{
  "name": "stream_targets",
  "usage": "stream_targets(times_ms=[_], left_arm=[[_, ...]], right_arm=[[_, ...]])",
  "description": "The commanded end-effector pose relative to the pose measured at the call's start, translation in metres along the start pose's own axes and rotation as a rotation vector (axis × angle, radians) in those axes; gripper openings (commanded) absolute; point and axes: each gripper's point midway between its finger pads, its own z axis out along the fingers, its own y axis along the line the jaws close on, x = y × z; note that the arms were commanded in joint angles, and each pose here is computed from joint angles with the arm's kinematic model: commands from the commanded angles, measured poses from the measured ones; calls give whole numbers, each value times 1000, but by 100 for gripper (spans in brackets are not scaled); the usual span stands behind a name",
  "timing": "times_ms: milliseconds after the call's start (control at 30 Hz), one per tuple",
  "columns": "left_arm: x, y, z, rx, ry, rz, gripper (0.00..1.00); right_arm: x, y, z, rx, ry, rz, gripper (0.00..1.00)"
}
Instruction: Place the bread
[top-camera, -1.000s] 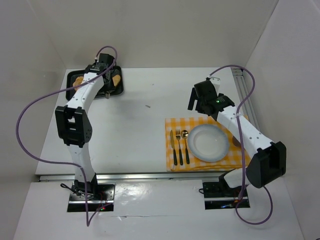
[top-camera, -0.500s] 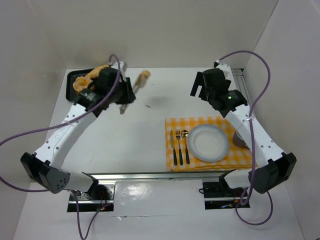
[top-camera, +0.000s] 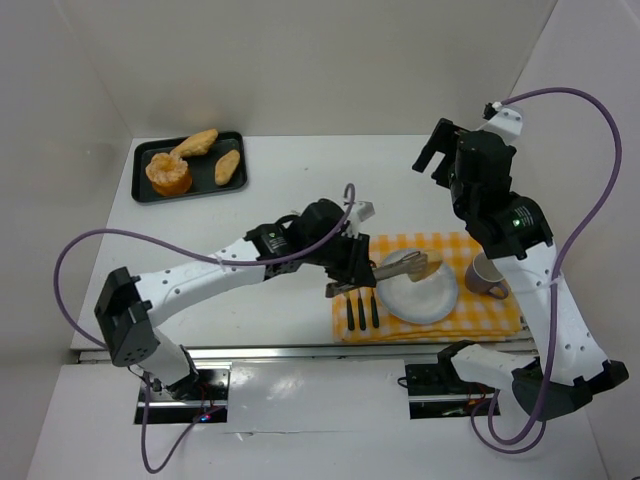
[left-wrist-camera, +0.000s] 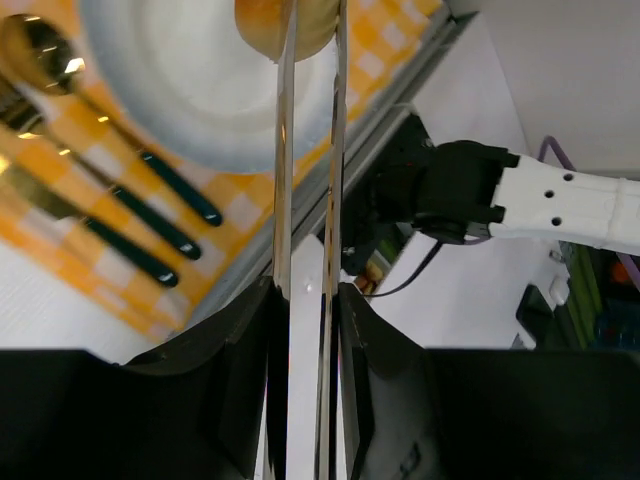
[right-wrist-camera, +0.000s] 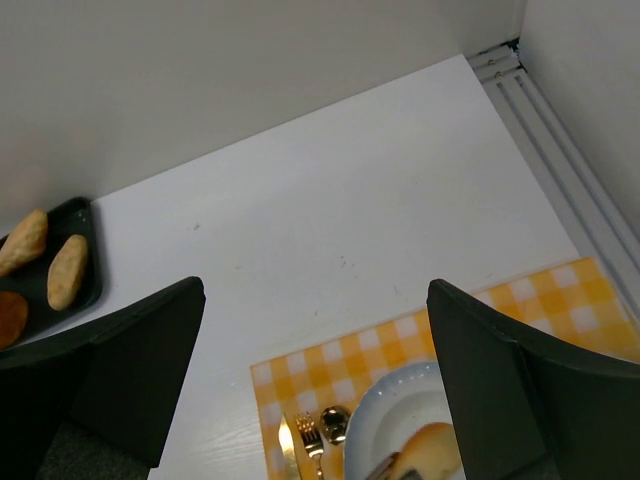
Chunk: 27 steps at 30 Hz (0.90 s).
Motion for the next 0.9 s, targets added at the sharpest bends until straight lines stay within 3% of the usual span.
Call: stream_targets(times_ms=[0,333,433,467,500,600,867], left_arm=[[-22,-50,14,170,-35,54,0],[-8,-45,81,198,141,-2,2],[-3,-39,91,185,174,-26,24],[2,-34,95,171,191,-35,41],[-2,-37,94,178,183,-31,49],[-9,-39,85,154,147,-16,57],[-27,-24,71,64,104,18,62]], right_arm=[[-8,-7,-3,28,-21,-12,99],[4,-8,1,29,6,-19,99],[4,-8,1,29,6,-19,99],[4,-8,1,29,6,-19,99],[4,-8,1,29,6,-19,99],[8,-9,2,33,13,-24,99],[14,-6,8,28,24,-29,99]])
